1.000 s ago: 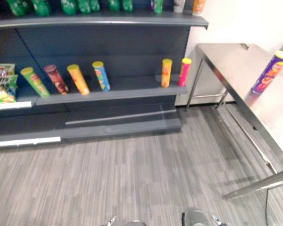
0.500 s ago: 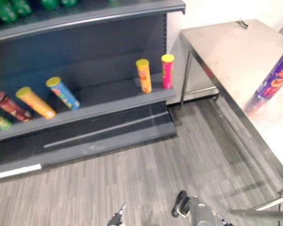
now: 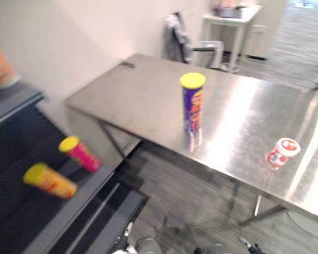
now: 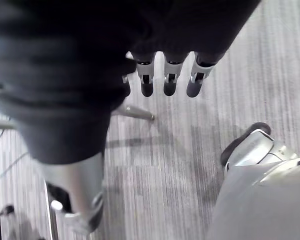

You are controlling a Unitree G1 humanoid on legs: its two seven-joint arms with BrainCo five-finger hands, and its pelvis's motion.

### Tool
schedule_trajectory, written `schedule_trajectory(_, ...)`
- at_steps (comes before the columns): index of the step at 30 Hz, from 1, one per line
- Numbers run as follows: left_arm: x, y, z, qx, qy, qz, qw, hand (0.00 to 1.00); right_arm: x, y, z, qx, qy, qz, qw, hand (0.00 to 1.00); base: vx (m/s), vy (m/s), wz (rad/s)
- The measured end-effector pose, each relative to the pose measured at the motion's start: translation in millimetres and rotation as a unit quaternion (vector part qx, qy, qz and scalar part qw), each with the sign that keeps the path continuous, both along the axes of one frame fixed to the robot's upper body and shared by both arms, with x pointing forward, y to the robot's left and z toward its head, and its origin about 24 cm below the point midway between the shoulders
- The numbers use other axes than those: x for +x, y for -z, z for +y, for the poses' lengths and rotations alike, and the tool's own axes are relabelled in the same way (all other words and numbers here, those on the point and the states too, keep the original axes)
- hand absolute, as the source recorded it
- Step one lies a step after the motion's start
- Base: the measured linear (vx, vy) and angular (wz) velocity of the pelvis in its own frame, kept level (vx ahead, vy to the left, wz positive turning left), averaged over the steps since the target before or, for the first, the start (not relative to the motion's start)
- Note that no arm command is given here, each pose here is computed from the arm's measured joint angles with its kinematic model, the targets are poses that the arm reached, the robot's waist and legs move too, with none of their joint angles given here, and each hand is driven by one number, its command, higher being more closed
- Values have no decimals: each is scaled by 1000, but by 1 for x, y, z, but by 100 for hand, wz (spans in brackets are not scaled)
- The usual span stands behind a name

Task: Put the gum and the chips on the shelf.

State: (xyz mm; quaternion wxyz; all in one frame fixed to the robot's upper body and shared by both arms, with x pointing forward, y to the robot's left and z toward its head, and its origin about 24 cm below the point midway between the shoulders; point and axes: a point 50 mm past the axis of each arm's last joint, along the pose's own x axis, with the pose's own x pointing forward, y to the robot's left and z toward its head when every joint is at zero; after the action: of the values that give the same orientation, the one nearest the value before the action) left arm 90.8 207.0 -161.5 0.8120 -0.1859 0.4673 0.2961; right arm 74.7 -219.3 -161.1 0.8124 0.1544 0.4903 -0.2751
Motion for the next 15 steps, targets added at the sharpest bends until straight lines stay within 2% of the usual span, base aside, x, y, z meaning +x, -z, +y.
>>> schedule_trajectory(4,-4,2,-7,-5,-5,11,1000,0,-14,2,-2,0,21,13,1000,0,169,547,-167)
schedule_trajectory(7,6,-3,4,15,-4,-5,1000,0,-35,7,8,20,54,35,998,0,-27,480,-109)
schedule_trajectory(12,53,-16,-9,10,29,-69,997,0,-48,8,11,29,90,44,995,0,-134,342,-29)
schedule_trajectory(15,61,-20,-20,6,33,-98,995,0,-56,8,10,33,118,44,992,0,-216,252,-67)
